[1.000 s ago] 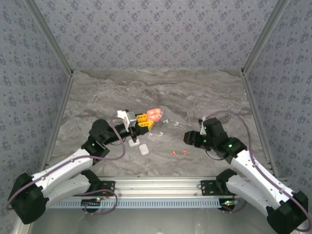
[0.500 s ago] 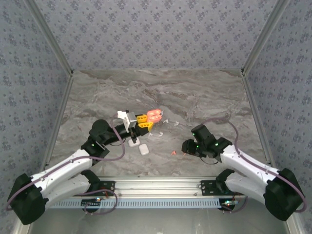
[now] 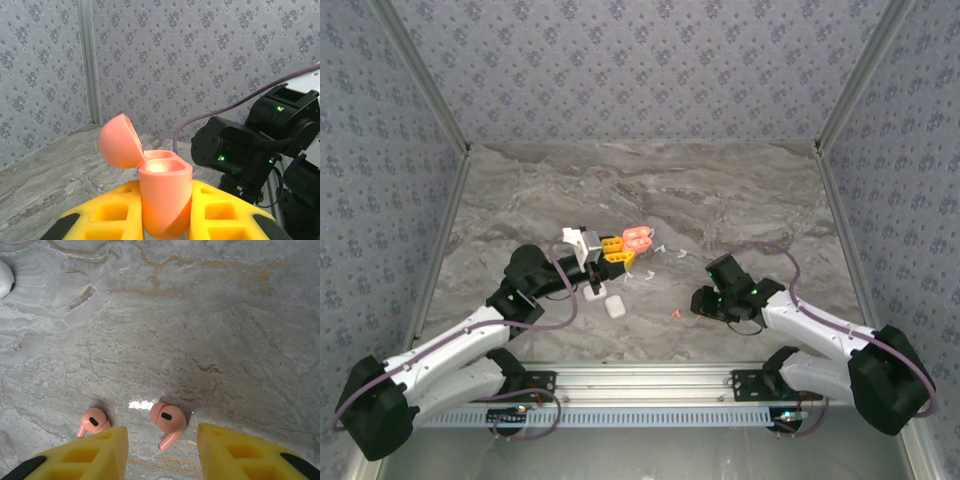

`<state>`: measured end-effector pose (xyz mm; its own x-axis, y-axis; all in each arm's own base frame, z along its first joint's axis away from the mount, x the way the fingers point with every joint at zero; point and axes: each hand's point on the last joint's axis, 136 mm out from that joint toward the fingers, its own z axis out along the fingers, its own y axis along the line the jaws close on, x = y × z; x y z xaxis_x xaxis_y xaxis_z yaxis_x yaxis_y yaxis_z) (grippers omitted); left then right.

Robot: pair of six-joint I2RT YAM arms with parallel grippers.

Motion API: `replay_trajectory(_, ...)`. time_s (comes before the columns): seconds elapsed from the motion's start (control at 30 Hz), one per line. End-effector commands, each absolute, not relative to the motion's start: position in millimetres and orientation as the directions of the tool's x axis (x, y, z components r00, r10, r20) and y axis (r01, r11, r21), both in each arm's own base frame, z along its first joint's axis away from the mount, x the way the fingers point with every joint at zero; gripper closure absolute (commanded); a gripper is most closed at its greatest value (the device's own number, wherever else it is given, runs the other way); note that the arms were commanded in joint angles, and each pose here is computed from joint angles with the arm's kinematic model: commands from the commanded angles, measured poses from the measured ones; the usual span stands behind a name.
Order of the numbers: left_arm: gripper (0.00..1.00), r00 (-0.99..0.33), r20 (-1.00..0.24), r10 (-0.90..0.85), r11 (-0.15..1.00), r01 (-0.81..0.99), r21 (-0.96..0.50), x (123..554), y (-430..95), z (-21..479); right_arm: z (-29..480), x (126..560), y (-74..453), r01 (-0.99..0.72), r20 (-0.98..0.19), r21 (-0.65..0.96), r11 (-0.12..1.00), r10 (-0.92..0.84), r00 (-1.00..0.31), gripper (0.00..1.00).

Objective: Insert the wireless bluetooth earbuds into the charging case

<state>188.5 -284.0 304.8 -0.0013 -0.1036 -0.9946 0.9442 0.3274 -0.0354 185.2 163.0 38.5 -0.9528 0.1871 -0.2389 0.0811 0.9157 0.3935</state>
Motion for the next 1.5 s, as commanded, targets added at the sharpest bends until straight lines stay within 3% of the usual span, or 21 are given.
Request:
replay_trajectory(0.0, 1.0, 0.024, -0.992, -0.125, 0.305, 0.952, -0.016, 185.1, -287.2, 321.1, 32.5, 184.6, 163.0, 0.067, -0.241, 0.376, 0.924, 0.167, -0.956, 0.58)
replay_trajectory(0.57, 1.0, 0.013, -0.994, -0.113, 0.306, 0.952, -0.023, 185.4, -288.0, 319.0, 12.1, 177.5, 165.6, 0.059, -0.187, 0.327, 0.943, 0.126, -0.974, 0.64)
replay_trajectory(1.03, 1.0, -0.014, -0.995, -0.099, 0.302, 0.952, -0.043, 184.7, -288.5, 315.0, 24.8, 188.5, 171.3, -0.05, -0.265, 0.319, 0.947, 0.039, -0.964, 0.76)
replay_trajectory(1.23, 1.0, -0.045, -0.994, -0.104, 0.304, 0.95, -0.075, 185.3, -288.0, 309.8, 47.5, 197.2, 169.1, -0.108, -0.353, 0.308, 0.945, 0.008, -0.936, 0.76)
replay_trajectory(1.47, 1.0, -0.113, -0.983, -0.142, 0.292, 0.944, -0.151, 186.6, -290.0, 306.1, 121.5, 214.1, 174.7, -0.312, -0.619, 0.317, 0.896, -0.054, -0.783, 0.76)
